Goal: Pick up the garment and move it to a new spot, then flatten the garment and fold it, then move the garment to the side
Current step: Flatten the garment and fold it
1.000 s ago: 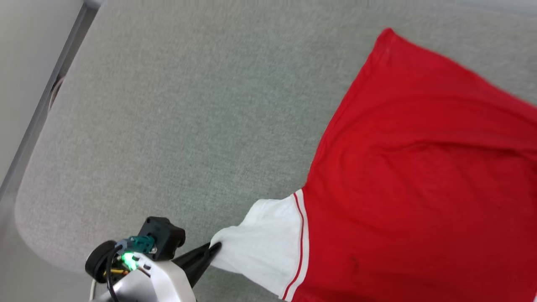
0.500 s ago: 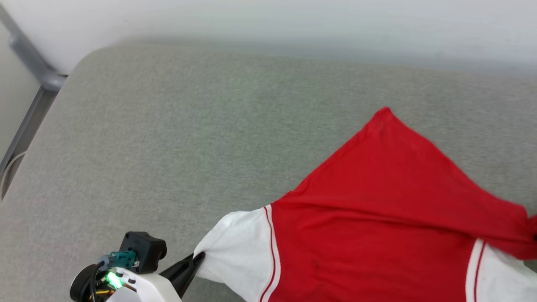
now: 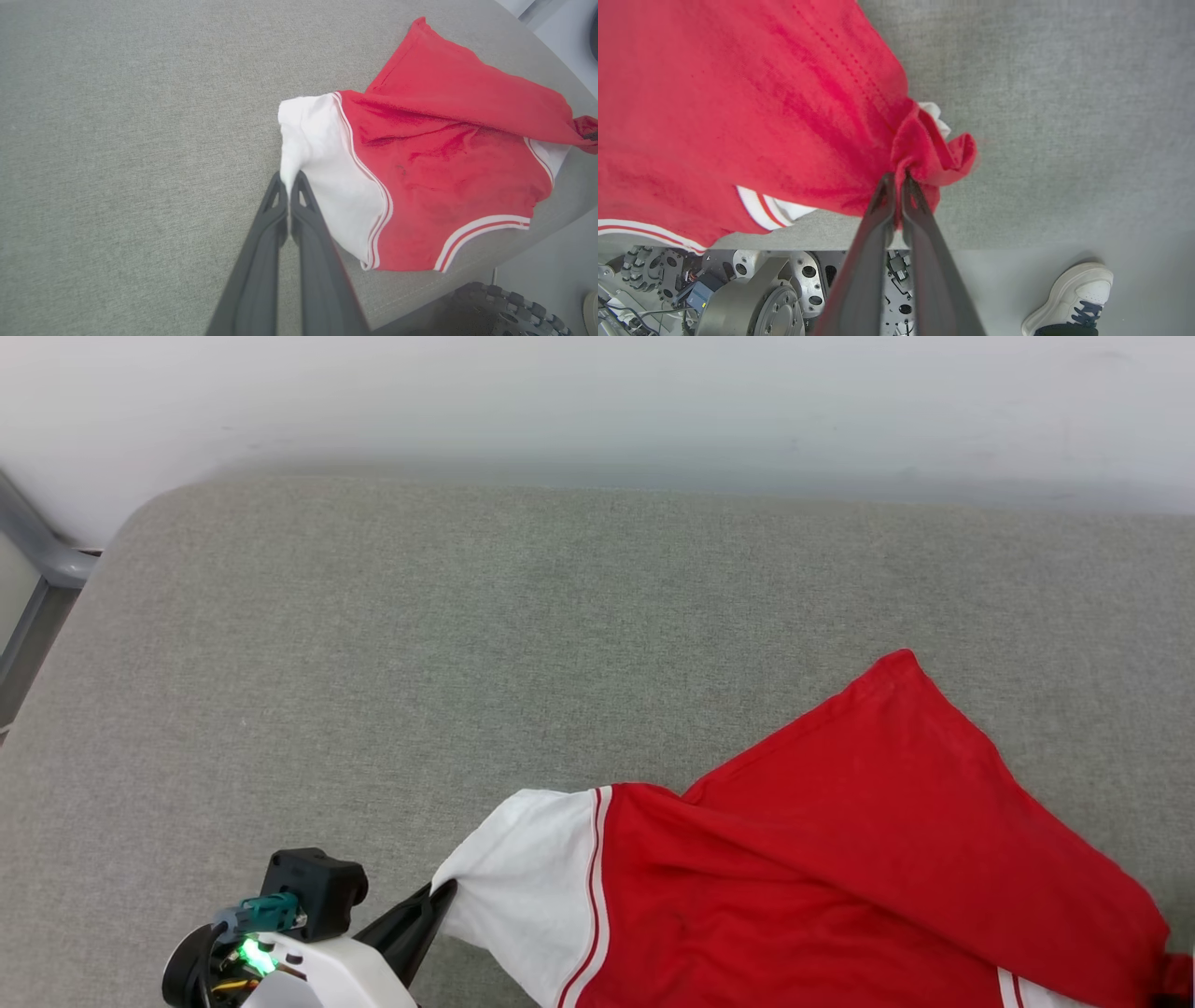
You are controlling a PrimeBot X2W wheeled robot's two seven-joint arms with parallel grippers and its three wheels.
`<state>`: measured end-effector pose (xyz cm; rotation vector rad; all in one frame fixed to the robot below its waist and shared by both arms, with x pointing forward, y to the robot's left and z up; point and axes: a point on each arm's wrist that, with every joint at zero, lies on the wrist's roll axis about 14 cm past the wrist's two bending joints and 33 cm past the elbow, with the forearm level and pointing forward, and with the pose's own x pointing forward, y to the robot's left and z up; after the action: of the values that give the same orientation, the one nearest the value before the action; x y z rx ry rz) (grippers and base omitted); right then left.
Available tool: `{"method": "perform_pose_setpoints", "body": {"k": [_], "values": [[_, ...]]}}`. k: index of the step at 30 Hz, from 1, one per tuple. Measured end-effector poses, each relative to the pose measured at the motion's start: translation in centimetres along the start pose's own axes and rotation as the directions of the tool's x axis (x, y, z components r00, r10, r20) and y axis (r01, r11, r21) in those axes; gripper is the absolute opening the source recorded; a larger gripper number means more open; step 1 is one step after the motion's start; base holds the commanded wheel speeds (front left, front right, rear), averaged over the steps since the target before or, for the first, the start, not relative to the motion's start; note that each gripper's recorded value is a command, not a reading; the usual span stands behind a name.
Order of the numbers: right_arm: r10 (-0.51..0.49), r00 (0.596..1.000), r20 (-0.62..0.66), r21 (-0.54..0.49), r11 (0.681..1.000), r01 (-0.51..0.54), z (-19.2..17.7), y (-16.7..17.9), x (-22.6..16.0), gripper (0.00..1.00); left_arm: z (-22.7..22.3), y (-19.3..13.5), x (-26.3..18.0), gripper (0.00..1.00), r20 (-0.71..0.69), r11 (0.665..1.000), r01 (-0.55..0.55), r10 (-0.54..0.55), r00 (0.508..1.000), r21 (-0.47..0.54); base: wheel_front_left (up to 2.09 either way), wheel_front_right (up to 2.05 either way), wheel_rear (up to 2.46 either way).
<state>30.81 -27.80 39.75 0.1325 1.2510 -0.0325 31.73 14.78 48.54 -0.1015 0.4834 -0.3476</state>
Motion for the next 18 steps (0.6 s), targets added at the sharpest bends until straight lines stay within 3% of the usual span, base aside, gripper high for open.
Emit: {"method": "perform_pose_setpoints", "body": {"k": [9,18], "values": [[0.063,0.988,0.138,-0.104,0.993,-0.049,5.2,2.4,-2.4,1.00,0.0,0.2,-0.5,0.00,0.008,1.000,-0.012,0.012,1.000,0.002,0.00,0.00,0.00],[0.184,0.947,0.264,-0.282,0.954,-0.107,12.3,8.9,-4.3,1.00,0.5,0.5,-0.3,0.00,0.016,1.000,-0.018,0.018,1.000,0.011,0.00,0.00,0.00]]}}
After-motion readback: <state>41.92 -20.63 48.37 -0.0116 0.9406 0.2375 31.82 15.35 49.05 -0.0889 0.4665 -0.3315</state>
